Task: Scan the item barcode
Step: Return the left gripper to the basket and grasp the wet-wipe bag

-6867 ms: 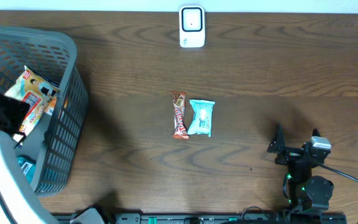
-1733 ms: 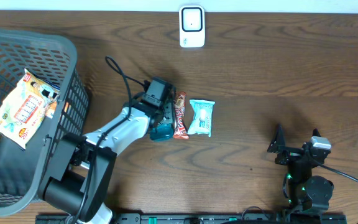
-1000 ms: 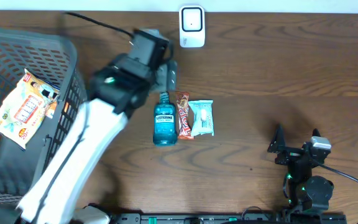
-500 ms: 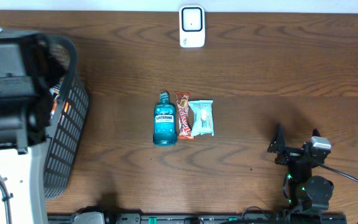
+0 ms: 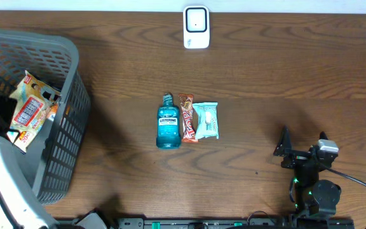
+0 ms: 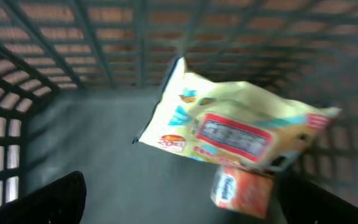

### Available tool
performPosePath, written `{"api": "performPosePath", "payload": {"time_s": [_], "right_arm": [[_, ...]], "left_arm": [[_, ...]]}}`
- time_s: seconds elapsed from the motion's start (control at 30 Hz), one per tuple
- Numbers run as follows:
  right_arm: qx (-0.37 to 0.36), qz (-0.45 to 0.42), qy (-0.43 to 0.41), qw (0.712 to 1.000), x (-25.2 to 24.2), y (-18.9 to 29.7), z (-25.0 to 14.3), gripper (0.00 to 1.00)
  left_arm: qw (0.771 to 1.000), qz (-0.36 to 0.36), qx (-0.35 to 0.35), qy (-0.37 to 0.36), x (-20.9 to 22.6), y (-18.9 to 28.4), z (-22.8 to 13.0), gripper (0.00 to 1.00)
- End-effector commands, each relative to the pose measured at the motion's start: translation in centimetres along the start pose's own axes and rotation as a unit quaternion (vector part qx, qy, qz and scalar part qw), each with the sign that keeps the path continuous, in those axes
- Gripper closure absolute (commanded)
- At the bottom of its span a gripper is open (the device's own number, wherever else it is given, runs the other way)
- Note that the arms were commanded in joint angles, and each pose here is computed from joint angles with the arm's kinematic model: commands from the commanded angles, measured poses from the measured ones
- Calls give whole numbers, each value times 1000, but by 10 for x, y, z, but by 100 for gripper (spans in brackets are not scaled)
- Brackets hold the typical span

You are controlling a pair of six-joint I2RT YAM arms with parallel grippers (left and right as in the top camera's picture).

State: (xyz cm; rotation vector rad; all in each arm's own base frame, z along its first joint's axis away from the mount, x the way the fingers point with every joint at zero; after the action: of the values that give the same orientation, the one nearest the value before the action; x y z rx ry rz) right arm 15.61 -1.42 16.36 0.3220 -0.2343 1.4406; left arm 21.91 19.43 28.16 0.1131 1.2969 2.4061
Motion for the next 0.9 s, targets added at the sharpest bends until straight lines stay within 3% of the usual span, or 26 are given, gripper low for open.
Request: {"api": "performPosePath", "payload": {"time_s": [0.0, 0.23, 0.47, 0.6, 0.87], "right_arm": [[0, 2, 4, 1000, 0, 0, 0, 1], [0, 2, 4, 1000, 0, 0, 0, 1], [0, 1, 4, 1000, 0, 0, 0, 1], [0, 1, 4, 1000, 0, 0, 0, 1], [0, 1, 4, 1000, 0, 0, 0, 1]], "left_arm": [[999, 3, 31, 17, 13, -33, -16, 2], [996, -11, -10, -90, 19, -87, -38, 2], [991, -9, -3, -131, 18, -122, -50, 2], [982, -53, 0, -183, 8, -139, -52, 2], [978, -75, 37, -192, 4, -170, -67, 2]]}}
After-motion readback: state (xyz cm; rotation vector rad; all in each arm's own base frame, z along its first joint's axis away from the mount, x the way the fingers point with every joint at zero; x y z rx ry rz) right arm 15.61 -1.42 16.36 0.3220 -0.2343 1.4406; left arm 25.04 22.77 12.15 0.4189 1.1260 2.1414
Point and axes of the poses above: each gripper's point midway between its finger pads, its own y axis back along the fingers, its own x axis along the line the jaws close on, z = x × y, the point moved 9 cm from there along y, back along the fingers, and after that the axes turned 12 degrees about -y, right-handed, at the moved point
